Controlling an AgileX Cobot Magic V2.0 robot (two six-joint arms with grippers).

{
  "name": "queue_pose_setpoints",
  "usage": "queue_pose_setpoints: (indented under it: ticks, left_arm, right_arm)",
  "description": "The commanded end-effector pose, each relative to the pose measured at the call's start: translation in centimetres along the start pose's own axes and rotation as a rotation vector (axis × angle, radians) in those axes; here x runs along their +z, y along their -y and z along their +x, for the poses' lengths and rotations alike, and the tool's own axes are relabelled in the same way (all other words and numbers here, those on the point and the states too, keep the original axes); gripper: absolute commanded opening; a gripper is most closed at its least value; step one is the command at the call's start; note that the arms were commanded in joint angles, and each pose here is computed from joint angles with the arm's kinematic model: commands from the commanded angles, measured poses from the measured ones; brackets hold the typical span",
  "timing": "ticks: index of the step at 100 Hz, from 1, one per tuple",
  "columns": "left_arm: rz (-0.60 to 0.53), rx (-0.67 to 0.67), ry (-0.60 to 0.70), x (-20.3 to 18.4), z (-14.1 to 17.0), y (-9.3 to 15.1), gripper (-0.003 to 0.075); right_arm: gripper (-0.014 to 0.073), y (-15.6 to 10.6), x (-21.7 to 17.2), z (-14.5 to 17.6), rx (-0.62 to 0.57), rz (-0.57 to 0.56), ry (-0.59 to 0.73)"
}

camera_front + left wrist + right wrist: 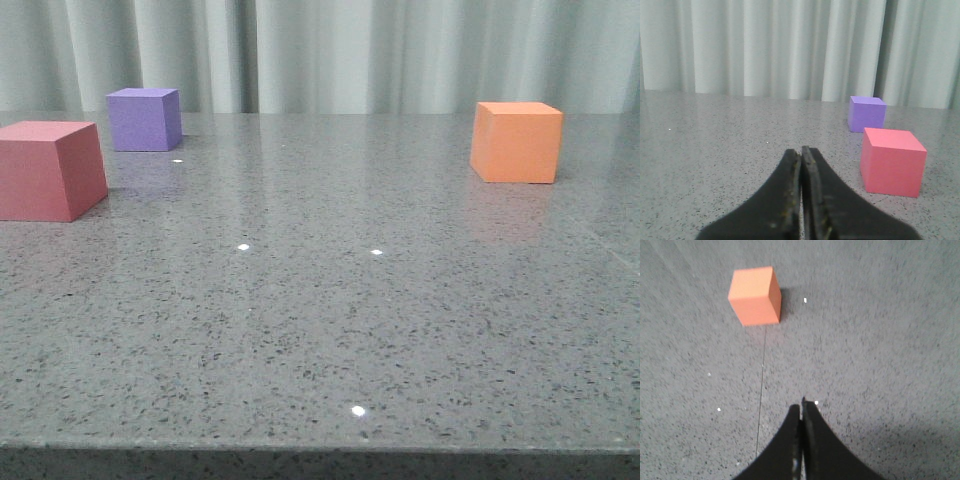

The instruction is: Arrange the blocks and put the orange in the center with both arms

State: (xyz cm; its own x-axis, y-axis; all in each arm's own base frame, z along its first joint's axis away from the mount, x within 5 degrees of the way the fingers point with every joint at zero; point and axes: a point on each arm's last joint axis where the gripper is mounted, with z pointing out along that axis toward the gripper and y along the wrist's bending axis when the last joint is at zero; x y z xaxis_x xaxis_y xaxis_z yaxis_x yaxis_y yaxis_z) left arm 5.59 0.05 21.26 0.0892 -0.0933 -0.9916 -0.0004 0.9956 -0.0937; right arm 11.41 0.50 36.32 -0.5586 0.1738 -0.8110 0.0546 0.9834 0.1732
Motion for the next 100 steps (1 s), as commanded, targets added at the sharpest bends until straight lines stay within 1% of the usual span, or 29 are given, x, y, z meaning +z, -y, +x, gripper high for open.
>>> queue_pose_setpoints:
  ticks: [1,16,20,25,32,35,37,42,44,49,55,66,79,85,100]
  left_arm:
    - [0.015,-0.008,0.073,-0.2,0.5,0.0,-0.0020]
    - [0.015,-0.008,0.073,-0.2,0.5,0.0,-0.0020]
    - [0.015,-0.008,0.073,-0.2,0.5,0.0,-0.0020]
    - [0.015,-0.008,0.073,-0.2,0.5,0.0,-0.0020]
    - [0.015,-0.008,0.073,-0.2,0.5,0.0,-0.0020]
    - [0.015,-0.008,0.073,-0.2,0.5,0.0,-0.0020]
    - [0.015,-0.008,0.073,-0.2,0.5,0.0,-0.0020]
    - [0.015,-0.008,0.073,-0.2,0.5,0.0,-0.0020]
    - [0.015,-0.008,0.073,-0.2,0.5,0.0,-0.0020]
    - [0.015,-0.008,0.073,-0.2,0.5,0.0,-0.0020]
    - [0.015,-0.008,0.073,-0.2,0.5,0.0,-0.0020]
    - [0.015,-0.008,0.073,-0.2,0.5,0.0,-0.0020]
    - [0.015,-0.008,0.073,-0.2,0.5,0.0,-0.0020]
    - [0.015,-0.008,0.073,-0.2,0.5,0.0,-0.0020]
    - [0.015,-0.008,0.073,-0.2,0.5,0.0,-0.0020]
  right_arm:
    - [-0.0064,-0.2,0.6,-1.3,-0.005,-0.005,0.025]
    - [-0.0057,-0.1,1.4,-1.0,-0.004,0.006,-0.050]
    - [-0.0031,-0.1,1.4,-0.9,-0.004,0.009,-0.066]
    - [0.0023,-0.1,1.4,-0.7,-0.004,0.011,-0.087]
    - [0.0141,0.0,1.4,-0.4,-0.004,0.015,-0.113]
    - [0.0216,0.0,1.4,-0.4,-0.004,0.017,-0.121]
    - [0.0249,0.0,1.4,-0.3,-0.004,0.017,-0.125]
    - [0.0392,0.0,1.4,-0.3,-0.008,0.022,-0.128]
    - [0.0429,0.0,1.4,-0.3,-0.009,0.023,-0.128]
    - [0.0567,0.1,1.4,-0.3,-0.011,0.025,-0.127]
    - [0.0673,0.1,1.4,-0.3,-0.011,0.025,-0.127]
    - [0.0634,0.0,1.4,-0.4,-0.011,0.023,-0.115]
    - [0.0634,0.0,1.4,-0.5,-0.010,0.020,-0.103]
    - [0.0634,-0.2,1.3,-0.7,0.006,0.001,-0.098]
    - [0.0634,-0.9,1.7,-2.3,0.048,-0.050,-0.091]
